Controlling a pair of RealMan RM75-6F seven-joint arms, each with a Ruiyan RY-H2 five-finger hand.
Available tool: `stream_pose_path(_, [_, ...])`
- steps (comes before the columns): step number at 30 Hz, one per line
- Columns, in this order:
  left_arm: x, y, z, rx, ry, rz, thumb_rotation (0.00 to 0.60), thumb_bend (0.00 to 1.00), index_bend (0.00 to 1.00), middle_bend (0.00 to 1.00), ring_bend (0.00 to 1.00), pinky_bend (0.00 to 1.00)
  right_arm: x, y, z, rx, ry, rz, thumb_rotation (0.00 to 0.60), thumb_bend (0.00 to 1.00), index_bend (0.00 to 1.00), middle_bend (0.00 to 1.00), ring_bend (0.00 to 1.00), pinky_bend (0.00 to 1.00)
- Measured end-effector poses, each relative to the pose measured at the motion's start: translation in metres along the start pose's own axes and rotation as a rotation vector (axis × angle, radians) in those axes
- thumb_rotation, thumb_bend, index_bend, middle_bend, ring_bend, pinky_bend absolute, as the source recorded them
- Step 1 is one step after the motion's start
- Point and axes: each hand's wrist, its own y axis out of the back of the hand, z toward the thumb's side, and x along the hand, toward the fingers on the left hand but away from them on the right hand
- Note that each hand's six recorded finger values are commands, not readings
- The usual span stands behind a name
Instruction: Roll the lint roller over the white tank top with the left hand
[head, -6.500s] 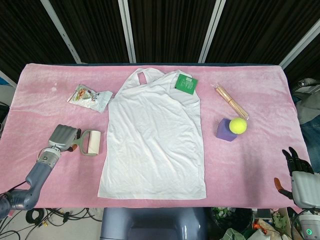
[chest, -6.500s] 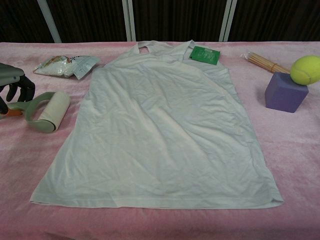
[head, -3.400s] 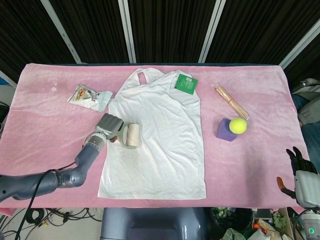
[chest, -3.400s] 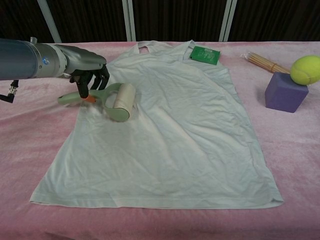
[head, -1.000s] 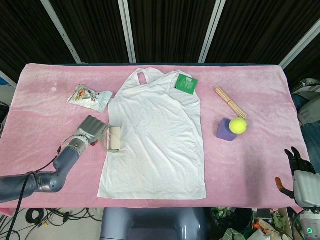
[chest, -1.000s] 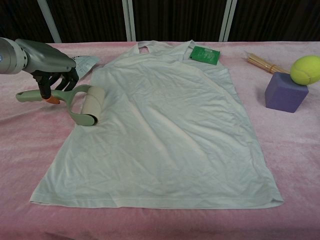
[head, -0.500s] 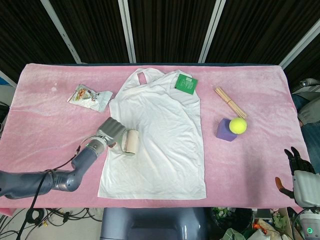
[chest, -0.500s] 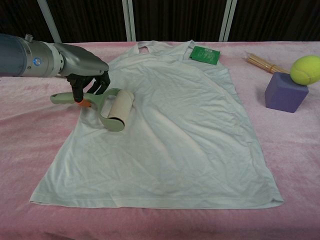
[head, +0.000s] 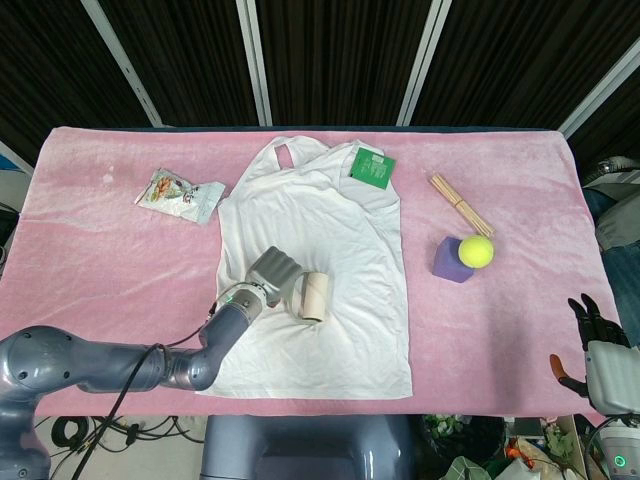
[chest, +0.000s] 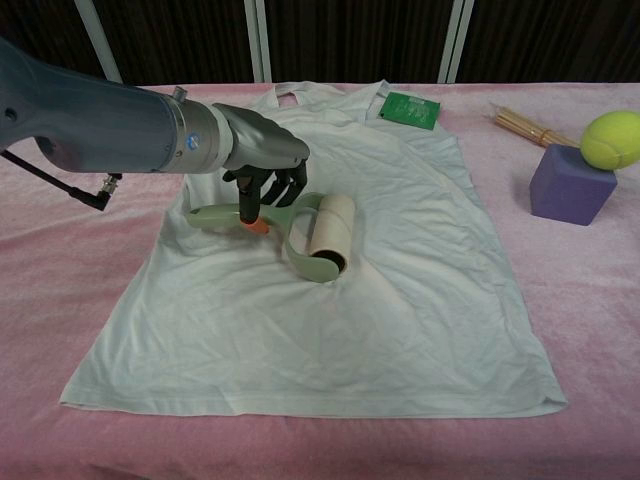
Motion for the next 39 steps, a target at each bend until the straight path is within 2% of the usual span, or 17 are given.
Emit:
stream_pose_path(6, [0.010, 0.009, 0.013, -0.022, 0.014, 0.010, 0.600, 0.47, 0.62, 0.63, 0.52, 0.67, 0.000, 0.000, 0.000, -0.001, 0.003, 0.002, 0.600, 0.29, 0.02, 0.00, 0.17, 0.15])
stream_pose_path(11, [0.009, 0.007, 0.003, -0.005, 0.041, 0.000, 0.600, 0.47, 0.62, 0.63, 0.52, 0.67, 0.000, -0.001, 0.000, -0.004, 0.001, 0.003, 0.600, 0.29, 0.02, 0.00, 0.17, 0.15])
stream_pose_path(20, [0.000, -0.007, -0.030, 0.029, 0.105, -0.043, 0.600, 0.47, 0.63, 0.63, 0.52, 0.67, 0.000, -0.001, 0.000, -0.004, -0.004, 0.002, 0.600, 0.29, 0.02, 0.00, 0.17, 0.15])
stream_pose_path(28, [-0.020, -0.033, -0.081, 0.101, 0.197, -0.123, 0.600, 0.47, 0.63, 0.63, 0.52, 0.67, 0.000, -0.001, 0.001, -0.007, -0.004, 0.003, 0.600, 0.29, 0.02, 0.00, 0.17, 0.15])
stream_pose_path(34, [-0.038, -0.058, -0.113, 0.105, 0.244, -0.188, 0.600, 0.47, 0.63, 0.63, 0.52, 0.67, 0.001, -0.001, 0.001, -0.008, -0.004, 0.001, 0.600, 0.29, 0.02, 0.00, 0.17, 0.15])
stream_pose_path(39, [-0.048, -0.066, -0.129, 0.073, 0.254, -0.191, 0.600, 0.47, 0.63, 0.64, 0.52, 0.67, 0.001, -0.002, 0.002, -0.005, -0.003, 0.002, 0.600, 0.29, 0.02, 0.00, 0.17, 0.15])
